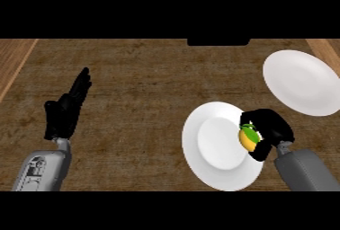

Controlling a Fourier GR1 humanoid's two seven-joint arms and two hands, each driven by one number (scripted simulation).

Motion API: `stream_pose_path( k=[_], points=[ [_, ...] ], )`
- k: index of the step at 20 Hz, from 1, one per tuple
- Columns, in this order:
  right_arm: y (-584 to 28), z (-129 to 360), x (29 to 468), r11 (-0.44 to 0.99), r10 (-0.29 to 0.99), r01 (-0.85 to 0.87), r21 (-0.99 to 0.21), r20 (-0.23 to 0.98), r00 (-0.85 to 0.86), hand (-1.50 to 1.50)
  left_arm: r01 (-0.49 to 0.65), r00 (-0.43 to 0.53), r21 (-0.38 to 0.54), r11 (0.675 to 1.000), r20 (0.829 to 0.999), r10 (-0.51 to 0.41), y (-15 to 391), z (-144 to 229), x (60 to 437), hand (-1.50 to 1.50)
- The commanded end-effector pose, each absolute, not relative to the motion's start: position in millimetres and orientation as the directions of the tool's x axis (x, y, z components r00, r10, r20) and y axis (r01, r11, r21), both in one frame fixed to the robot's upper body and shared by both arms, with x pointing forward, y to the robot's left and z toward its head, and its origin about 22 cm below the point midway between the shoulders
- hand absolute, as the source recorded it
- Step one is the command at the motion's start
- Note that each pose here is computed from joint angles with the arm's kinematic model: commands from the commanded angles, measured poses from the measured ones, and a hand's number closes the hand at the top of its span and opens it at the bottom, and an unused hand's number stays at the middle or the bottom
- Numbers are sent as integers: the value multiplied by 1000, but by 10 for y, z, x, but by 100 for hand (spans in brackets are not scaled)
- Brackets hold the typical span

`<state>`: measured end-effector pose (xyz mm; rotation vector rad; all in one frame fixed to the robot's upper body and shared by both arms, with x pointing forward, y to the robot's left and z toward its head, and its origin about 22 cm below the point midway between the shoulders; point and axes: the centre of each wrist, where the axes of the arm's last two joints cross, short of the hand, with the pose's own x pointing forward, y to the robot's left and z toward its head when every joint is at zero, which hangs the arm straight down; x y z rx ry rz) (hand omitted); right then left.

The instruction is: Pick the lemon from the plate and place it in the plate

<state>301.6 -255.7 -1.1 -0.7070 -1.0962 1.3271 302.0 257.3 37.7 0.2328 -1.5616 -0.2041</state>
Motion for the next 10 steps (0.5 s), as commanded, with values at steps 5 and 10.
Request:
stream_pose_path(
  k=[5,10],
  points=[
    [-4918,661,2536,251,890,-149,-957,167,424,150,-85,22,276,957,961,-275,2727,325,2918,0],
    [-5536,1098,2275,219,879,186,-958,276,388,150,-29,7,249,968,969,-249,2669,397,2931,0]
  ],
)
